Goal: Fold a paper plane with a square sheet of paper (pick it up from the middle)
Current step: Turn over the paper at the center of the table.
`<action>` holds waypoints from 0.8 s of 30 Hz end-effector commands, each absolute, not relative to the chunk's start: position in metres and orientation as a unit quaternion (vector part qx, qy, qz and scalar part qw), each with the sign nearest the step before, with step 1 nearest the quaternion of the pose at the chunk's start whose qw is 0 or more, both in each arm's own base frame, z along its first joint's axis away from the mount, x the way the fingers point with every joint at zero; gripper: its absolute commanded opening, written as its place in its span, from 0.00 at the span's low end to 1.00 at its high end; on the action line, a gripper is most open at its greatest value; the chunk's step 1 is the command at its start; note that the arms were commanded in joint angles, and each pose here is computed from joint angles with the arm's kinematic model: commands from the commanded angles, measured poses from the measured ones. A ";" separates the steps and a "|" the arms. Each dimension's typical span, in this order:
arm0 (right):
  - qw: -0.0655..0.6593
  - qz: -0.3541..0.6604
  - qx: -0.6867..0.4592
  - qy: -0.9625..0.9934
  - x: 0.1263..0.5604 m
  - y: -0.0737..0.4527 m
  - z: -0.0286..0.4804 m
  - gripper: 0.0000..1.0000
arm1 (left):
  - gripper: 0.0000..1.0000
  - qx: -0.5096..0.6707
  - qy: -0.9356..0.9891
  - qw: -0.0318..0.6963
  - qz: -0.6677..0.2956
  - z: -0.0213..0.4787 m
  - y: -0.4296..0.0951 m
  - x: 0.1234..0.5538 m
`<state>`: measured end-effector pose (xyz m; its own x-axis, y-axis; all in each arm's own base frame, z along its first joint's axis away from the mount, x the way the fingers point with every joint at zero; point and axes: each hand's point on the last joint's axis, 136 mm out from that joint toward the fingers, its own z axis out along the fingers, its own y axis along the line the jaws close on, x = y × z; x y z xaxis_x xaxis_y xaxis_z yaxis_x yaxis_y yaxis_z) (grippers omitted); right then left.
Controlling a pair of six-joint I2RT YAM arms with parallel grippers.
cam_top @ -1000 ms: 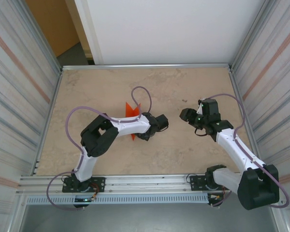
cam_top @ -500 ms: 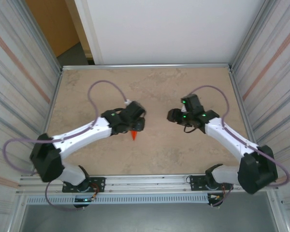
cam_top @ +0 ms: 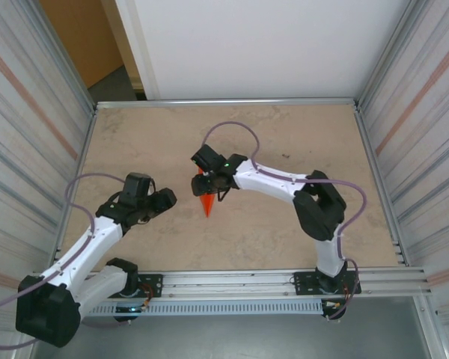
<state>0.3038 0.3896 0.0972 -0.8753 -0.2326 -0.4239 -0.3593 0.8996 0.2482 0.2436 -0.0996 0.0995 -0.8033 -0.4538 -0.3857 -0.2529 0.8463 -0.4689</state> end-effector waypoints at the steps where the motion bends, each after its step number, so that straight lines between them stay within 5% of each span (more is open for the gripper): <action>1: 0.190 0.123 -0.170 0.959 0.307 0.391 0.091 0.55 | 0.72 -0.190 0.926 0.238 -0.224 0.099 -0.104 0.237; 6: 0.187 0.104 -0.156 0.964 0.316 0.394 0.078 0.48 | 0.72 -0.188 0.926 0.236 -0.226 0.097 -0.104 0.236; 13: 0.208 0.142 -0.105 0.962 0.330 0.386 0.094 0.11 | 0.72 -0.168 0.921 0.231 -0.264 0.099 -0.119 0.241; 24: 0.219 0.357 -0.030 0.907 0.327 0.362 0.138 0.08 | 0.71 -0.087 0.907 0.240 -0.334 0.120 -0.178 0.257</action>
<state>0.3239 0.3461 0.0955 -0.9184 0.0235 -0.3949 -0.1828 0.8600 0.4764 0.2468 -0.1575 0.1005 -0.8759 -0.3492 -0.3330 -0.0815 0.7873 -0.6112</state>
